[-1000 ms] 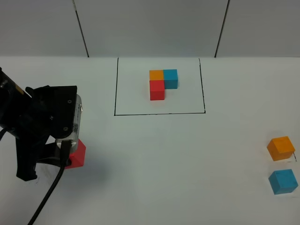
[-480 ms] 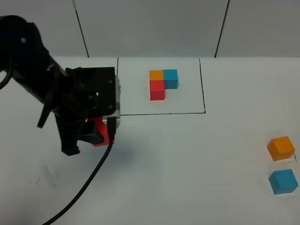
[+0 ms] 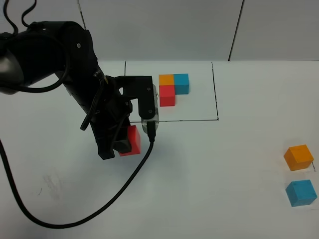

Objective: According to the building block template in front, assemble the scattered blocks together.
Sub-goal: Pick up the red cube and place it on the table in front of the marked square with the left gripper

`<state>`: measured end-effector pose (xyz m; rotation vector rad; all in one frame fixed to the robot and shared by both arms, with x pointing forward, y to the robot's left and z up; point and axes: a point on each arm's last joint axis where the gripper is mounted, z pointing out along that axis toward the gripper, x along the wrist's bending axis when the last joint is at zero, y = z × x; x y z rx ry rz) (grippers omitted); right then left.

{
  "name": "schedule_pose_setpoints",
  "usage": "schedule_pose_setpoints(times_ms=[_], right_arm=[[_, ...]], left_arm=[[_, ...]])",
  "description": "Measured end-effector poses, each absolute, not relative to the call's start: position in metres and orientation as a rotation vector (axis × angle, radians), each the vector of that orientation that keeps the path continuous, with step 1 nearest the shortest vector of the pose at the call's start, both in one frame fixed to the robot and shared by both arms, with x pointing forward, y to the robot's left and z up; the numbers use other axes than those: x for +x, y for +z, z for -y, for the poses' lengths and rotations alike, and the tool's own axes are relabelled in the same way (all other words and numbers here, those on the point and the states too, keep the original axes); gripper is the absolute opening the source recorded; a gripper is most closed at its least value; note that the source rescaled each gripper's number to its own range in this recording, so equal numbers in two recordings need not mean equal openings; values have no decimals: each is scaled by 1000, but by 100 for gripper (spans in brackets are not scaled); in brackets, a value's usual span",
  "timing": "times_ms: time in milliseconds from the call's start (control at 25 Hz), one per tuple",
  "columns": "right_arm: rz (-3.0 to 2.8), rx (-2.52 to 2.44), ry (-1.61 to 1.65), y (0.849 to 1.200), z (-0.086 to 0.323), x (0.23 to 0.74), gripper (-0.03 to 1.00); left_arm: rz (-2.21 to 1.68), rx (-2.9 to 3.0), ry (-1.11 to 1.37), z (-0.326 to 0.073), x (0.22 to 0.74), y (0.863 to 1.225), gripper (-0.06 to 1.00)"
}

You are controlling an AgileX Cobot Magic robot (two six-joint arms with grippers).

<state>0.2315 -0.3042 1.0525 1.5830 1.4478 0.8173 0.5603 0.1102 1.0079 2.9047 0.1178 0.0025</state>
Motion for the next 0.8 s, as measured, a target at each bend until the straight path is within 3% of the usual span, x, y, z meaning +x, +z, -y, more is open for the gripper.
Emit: schedule_pose_setpoints(times_ms=[360,800], right_arm=[[-1448,1584,817,1052,304,232,1],[-1448,1584,817,1052,304,232,1]], left_arm=[[-149,2934,-50,-103,576,968,50],[-152,2929,-27,-91,595,948,50]])
